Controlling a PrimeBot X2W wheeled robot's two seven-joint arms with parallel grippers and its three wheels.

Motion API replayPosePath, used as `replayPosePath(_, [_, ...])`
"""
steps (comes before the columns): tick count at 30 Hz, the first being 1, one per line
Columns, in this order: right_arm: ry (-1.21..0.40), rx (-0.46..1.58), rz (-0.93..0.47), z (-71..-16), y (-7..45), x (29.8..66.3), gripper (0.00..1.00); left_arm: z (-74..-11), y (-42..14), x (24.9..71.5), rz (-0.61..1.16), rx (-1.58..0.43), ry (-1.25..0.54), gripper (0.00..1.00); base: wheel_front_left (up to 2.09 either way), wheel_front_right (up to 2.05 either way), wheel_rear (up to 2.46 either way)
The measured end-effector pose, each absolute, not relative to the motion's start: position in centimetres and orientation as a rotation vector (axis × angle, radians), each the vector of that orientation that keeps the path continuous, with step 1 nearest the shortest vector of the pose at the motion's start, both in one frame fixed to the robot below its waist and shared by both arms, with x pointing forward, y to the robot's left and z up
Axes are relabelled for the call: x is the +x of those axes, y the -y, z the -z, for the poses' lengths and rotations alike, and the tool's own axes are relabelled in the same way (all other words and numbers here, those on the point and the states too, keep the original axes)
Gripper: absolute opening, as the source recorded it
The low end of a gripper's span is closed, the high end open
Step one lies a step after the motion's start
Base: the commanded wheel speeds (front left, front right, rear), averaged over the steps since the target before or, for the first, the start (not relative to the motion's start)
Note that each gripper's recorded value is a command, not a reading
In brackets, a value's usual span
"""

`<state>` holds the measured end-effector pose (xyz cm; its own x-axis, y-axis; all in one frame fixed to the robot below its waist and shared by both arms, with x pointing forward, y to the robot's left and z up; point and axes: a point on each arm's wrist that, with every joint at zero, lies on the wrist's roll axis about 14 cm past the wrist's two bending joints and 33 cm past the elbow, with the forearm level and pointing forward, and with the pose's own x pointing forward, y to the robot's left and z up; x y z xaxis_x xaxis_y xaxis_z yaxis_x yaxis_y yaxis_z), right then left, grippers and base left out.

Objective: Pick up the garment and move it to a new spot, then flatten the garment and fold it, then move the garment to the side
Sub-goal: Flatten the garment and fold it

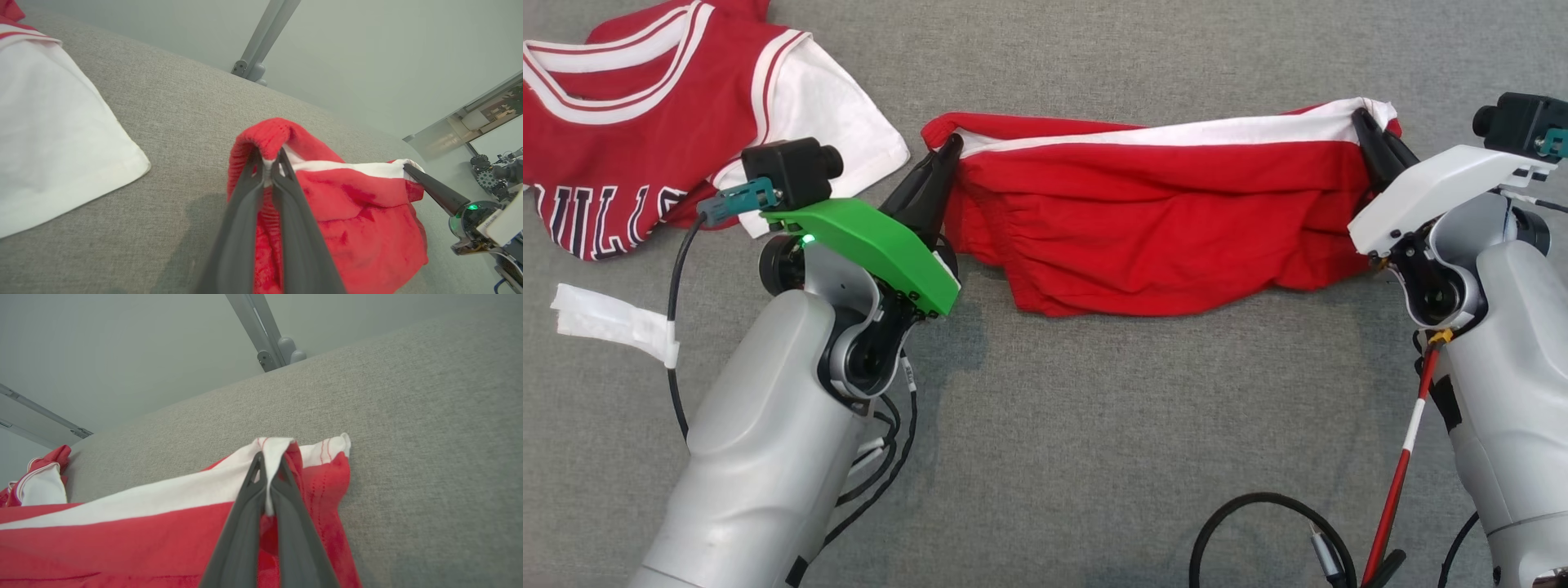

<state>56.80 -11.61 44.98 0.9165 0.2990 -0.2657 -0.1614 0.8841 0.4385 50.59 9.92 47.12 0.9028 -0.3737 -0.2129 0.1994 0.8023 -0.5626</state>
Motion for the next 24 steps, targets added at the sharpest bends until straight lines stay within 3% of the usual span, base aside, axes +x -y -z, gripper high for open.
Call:
replayPosePath(13, [-0.351, 0.35, -0.195, -43.7, 12.9, 57.0, 0.0, -44.3, -9.5, 52.0, 0.327, -0.48, -0.436, 0.0, 0.0, 0.0, 0.0])
replayPosePath(14, [-0.333, 0.338, -0.195, -44.0, 12.8, 57.1, 0.04, -44.1, -9.5, 52.0, 0.326, -0.473, -0.439, 0.0, 0.0, 0.0, 0.0])
replayPosePath(16, [-0.292, 0.319, -0.194, -44.8, 12.8, 57.4, 0.6, -43.9, -9.6, 52.1, 0.316, -0.471, -0.441, 0.0, 0.0, 0.0, 0.0])
replayPosePath(17, [-0.278, 0.317, -0.193, -45.1, 12.8, 57.4, 1.0, -43.9, -9.7, 52.1, 0.31, -0.471, -0.443, 0.27, 0.0, 0.0, 0.0])
replayPosePath(18, [-0.268, 0.32, -0.189, -45.3, 12.8, 57.4, 1.0, -43.9, -9.8, 52.0, 0.304, -0.472, -0.441, 0.44, 0.0, 0.0, 0.0])
replayPosePath(20, [-0.255, 0.31, -0.189, -46.0, 12.9, 57.1, 1.0, -43.9, -9.7, 51.6, 0.303, -0.459, -0.44, 1.0, 0.0, 0.0, 0.0])
replayPosePath(24, [-0.266, 0.262, -0.204, -46.7, 13.9, 55.7, 1.0, -44.0, -10.1, 50.4, 0.294, -0.421, -0.42, 1.0, 0.0, 0.0, 0.0])
